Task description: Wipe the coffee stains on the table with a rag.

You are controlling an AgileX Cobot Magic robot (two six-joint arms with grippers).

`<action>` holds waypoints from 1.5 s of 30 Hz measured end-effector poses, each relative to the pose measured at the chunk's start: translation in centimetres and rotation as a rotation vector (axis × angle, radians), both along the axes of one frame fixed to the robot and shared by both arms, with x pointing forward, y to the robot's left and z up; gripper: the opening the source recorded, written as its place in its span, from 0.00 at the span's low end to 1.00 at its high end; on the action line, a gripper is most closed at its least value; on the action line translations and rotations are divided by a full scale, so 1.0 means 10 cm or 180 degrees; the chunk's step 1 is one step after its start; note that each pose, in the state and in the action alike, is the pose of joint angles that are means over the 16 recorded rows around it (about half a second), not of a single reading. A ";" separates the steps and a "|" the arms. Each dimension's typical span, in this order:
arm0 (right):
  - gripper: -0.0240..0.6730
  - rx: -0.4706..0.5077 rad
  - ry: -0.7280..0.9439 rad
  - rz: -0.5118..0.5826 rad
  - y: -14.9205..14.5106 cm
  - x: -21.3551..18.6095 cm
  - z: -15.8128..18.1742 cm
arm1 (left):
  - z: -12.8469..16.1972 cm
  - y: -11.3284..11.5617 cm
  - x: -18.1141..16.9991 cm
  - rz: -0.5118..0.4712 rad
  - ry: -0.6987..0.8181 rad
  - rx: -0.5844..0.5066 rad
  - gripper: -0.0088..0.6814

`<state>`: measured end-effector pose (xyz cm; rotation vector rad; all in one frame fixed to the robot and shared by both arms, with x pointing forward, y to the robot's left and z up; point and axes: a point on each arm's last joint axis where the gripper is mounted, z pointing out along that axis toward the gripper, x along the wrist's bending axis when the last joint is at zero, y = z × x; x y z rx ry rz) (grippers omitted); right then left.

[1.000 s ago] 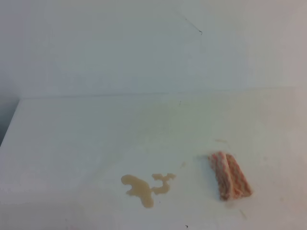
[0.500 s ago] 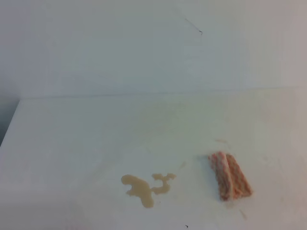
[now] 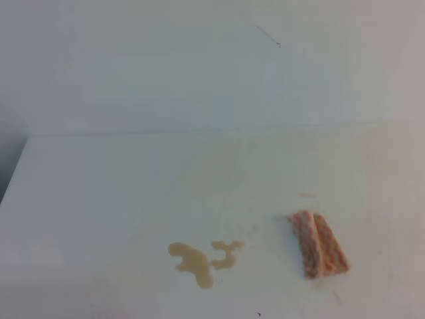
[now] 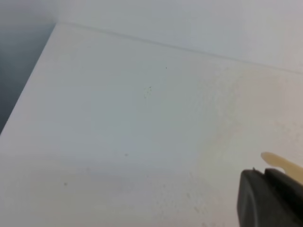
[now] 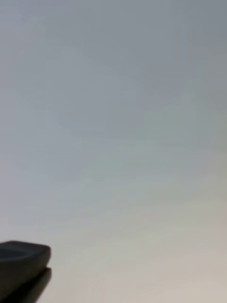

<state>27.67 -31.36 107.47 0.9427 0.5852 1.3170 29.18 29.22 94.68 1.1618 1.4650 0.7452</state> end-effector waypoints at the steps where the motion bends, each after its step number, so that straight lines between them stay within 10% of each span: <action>1: 0.03 -0.0013 0.0012 0.0020 0.00 0.02 0.04 | 0.00 0.00 0.00 0.0000 0.0000 0.0000 0.01; 21: 0.03 -0.0084 0.0949 0.0606 0.01 0.93 0.79 | 0.00 0.00 0.00 0.0000 0.0000 0.0000 0.01; 45: 0.03 -0.0564 0.2614 0.2119 0.62 1.72 0.09 | 0.00 0.00 0.00 0.0000 0.0000 0.0000 0.01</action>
